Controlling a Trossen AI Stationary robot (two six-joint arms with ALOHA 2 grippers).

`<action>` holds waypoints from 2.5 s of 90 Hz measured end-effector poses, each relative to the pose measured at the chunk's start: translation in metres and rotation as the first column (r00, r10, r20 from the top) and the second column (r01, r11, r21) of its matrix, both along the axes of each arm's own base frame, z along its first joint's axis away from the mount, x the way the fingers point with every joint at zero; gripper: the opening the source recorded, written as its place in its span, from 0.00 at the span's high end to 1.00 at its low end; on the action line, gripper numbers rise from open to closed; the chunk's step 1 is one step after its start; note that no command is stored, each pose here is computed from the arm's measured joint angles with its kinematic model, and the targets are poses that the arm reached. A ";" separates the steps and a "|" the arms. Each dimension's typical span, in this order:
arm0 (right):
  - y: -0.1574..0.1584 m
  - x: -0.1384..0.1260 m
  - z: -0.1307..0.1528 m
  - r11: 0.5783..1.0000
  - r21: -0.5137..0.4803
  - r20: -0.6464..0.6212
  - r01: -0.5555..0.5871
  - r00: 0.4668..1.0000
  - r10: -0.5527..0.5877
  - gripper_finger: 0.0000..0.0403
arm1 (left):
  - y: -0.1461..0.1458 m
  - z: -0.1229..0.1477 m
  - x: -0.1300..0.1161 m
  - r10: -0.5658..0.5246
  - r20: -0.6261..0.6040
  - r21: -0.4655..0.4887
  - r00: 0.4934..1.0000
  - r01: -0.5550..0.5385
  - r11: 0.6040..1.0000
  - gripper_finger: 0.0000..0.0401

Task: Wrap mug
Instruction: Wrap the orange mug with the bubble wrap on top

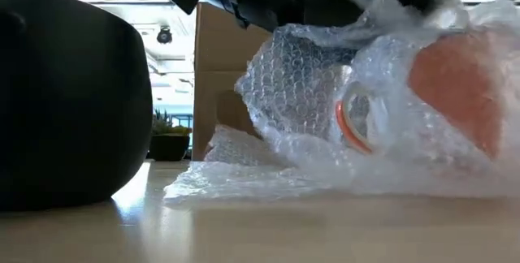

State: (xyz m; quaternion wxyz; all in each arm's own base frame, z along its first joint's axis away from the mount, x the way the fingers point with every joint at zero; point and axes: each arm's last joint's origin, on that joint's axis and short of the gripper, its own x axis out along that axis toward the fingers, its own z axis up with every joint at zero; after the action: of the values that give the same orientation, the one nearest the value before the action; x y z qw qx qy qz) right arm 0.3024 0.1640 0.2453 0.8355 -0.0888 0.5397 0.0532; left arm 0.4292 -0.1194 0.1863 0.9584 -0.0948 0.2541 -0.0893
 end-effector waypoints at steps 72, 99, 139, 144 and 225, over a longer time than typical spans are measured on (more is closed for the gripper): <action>0.005 -0.073 -0.019 0.981 0.087 -0.012 0.173 0.985 -0.173 0.99 | 0.000 0.007 0.000 0.020 0.017 -0.050 1.000 -0.019 0.999 0.81; 0.002 -0.052 -0.014 0.992 0.102 0.124 0.080 0.988 -0.093 0.99 | -0.001 0.009 0.002 0.034 0.039 -0.088 0.999 -0.031 0.996 0.81; 0.012 -0.039 -0.076 0.994 0.049 -0.055 0.095 0.994 -0.092 0.99 | -0.003 0.020 0.007 0.031 0.055 -0.124 0.998 -0.024 0.992 0.81; 0.012 -0.039 -0.078 0.995 0.044 -0.060 0.093 0.994 -0.090 0.99 | -0.004 0.030 0.009 0.005 0.026 -0.123 1.000 -0.002 0.992 0.81; 0.009 -0.043 -0.072 0.996 0.045 -0.045 0.076 0.996 -0.074 0.99 | -0.025 0.023 -0.013 -0.015 0.008 0.081 1.000 0.014 0.997 0.81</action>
State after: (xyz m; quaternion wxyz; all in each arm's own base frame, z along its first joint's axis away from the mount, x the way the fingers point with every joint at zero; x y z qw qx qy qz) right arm 0.2591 0.1733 0.1731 0.8269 -0.0476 0.5591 0.0362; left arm 0.4159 -0.1440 0.2092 0.9618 -0.0538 0.2543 -0.0863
